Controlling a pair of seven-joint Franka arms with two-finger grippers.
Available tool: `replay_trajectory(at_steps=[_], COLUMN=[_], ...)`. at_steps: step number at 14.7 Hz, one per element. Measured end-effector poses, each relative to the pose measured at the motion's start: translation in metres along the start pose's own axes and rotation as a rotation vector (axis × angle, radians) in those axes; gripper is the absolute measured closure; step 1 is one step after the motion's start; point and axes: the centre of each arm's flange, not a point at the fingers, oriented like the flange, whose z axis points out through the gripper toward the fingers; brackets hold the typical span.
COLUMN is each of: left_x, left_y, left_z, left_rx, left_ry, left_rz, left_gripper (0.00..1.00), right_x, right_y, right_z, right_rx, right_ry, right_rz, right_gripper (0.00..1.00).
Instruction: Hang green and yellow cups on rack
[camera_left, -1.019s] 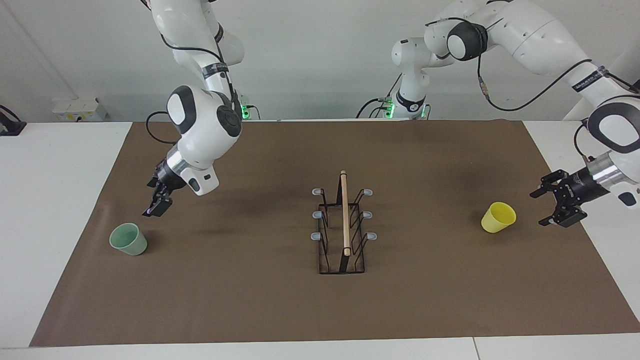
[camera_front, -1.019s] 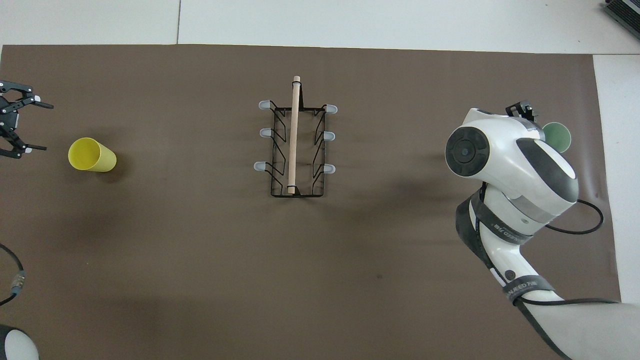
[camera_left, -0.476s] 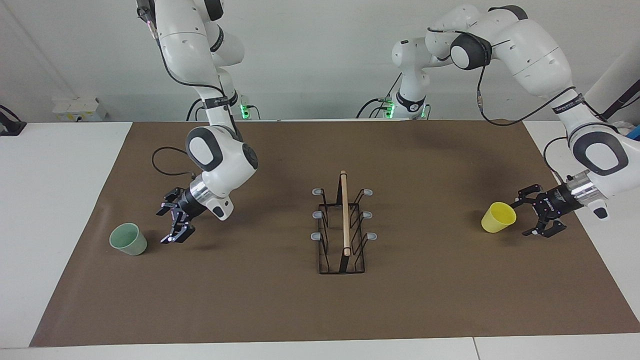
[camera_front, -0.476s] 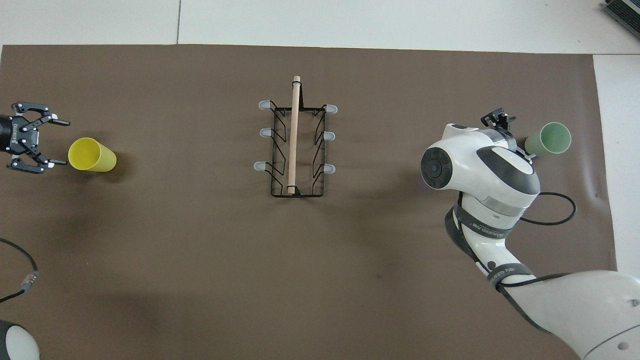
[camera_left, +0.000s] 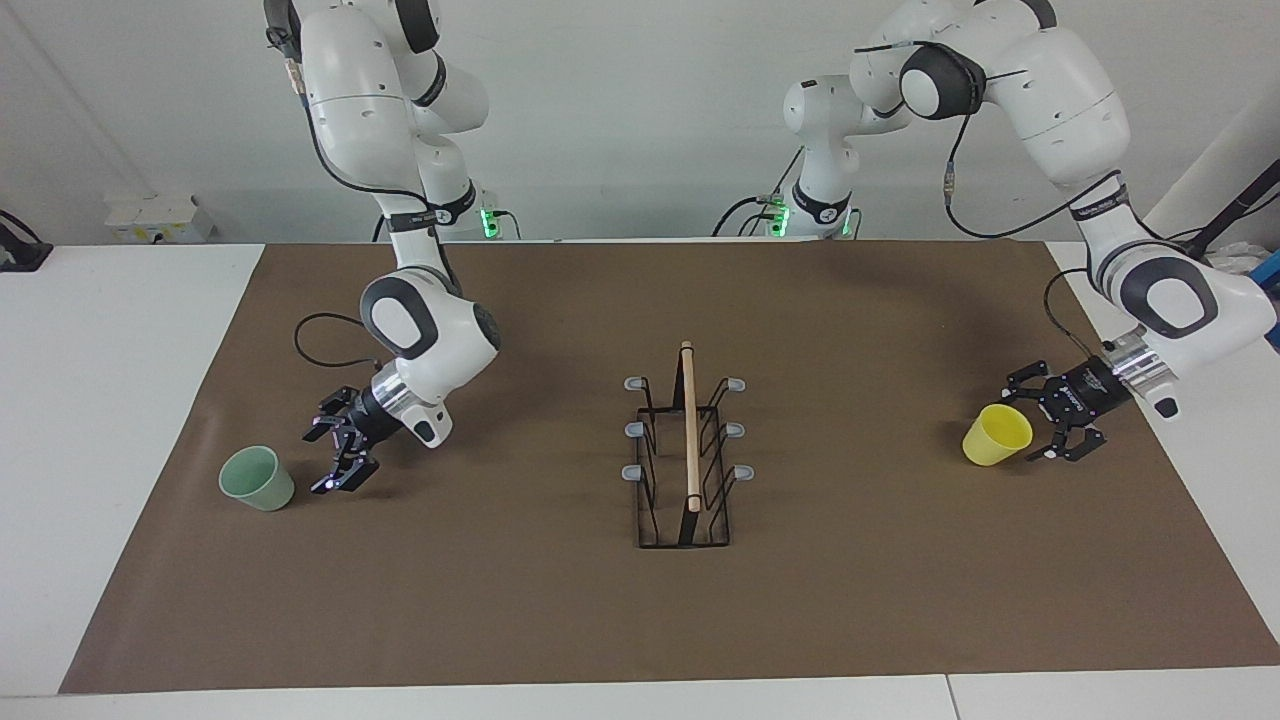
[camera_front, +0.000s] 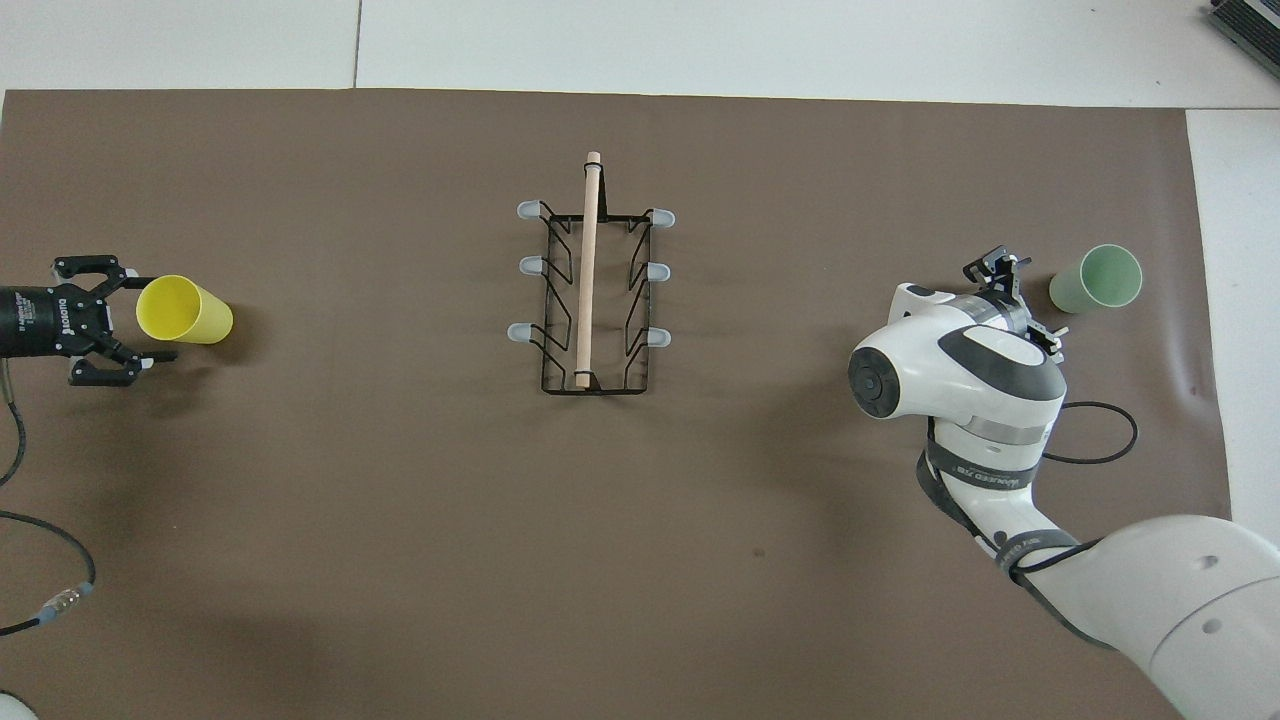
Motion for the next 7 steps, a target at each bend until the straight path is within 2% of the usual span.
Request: replay_trajectory(at_steps=[4,7], left_x=[0.009,0.002], left_y=[-0.015,-0.019], left_z=[0.018,0.03], left_rx=[-0.094,-0.108], left_ry=[-0.041,-0.056], left_rz=[-0.087,-0.101], left_gripper=[0.0,0.0], right_x=[0.003,0.007], right_y=[-0.007,-0.022], right_z=[0.014,0.032], right_rx=[-0.034,-0.05], right_ry=[-0.016,-0.045], right_rz=[0.009,0.036], right_gripper=[0.0,0.0])
